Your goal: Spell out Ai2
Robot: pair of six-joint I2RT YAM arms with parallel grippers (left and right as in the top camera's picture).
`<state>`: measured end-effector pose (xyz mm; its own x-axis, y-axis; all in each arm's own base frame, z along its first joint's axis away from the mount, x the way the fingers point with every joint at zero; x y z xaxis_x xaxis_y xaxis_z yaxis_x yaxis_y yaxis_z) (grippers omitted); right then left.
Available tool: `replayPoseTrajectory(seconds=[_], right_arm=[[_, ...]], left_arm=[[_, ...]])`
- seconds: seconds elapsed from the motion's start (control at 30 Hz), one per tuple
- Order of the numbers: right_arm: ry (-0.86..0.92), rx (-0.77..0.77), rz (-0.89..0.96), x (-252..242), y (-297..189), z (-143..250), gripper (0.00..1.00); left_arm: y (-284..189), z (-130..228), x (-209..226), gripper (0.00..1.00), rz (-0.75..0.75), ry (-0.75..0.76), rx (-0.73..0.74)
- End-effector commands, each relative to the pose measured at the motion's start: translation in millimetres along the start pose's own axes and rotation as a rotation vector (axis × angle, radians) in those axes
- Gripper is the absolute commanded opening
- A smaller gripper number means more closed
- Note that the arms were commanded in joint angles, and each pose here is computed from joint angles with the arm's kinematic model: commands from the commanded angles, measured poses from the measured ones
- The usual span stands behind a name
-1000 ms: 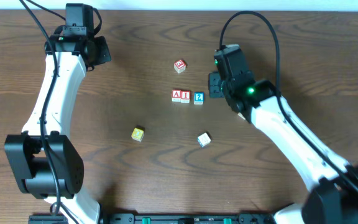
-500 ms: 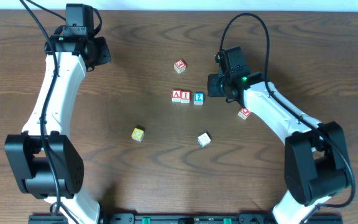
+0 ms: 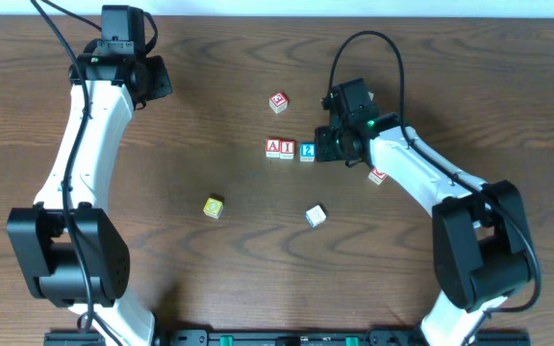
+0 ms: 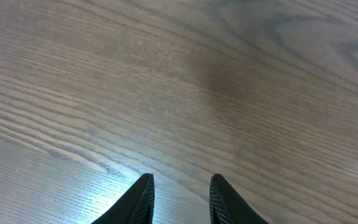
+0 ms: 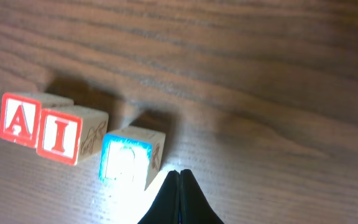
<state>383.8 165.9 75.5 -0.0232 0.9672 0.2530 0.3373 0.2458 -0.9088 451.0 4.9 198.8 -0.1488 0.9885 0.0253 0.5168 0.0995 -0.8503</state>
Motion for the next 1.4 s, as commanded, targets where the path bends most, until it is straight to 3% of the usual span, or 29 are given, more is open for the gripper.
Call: replayPoseTrajectory(seconds=[0.0, 0.53, 1.37], right_arm=[[-0.032, 0.029, -0.004, 6.3, 4.5, 8.5, 0.01], [-0.029, 0.085, 0.022, 3.9, 30.2, 22.2, 0.01], [-0.023, 0.043, -0.045, 19.8, 31.7, 14.5, 0.01]], left_arm=[[-15.9, -9.1, 2.2, 0.31, 0.001, -0.003, -0.045], [-15.7, -9.2, 2.2, 0.31, 0.001, -0.003, -0.045], [-15.9, -10.5, 2.0, 0.31, 0.002, -0.004, -0.051]])
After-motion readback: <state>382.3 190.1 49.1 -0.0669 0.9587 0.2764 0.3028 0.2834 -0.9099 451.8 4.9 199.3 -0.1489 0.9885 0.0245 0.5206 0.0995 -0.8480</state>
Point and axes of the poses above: each gripper's point midway between its finger pads, its own y axis out along the fingers, its own x axis along the line the jaws close on, z = x × y, the point moved 4 cm from there along -y, back along the fingers, and after that the axes turned 8 degrees about y, right-handed, at the moved point
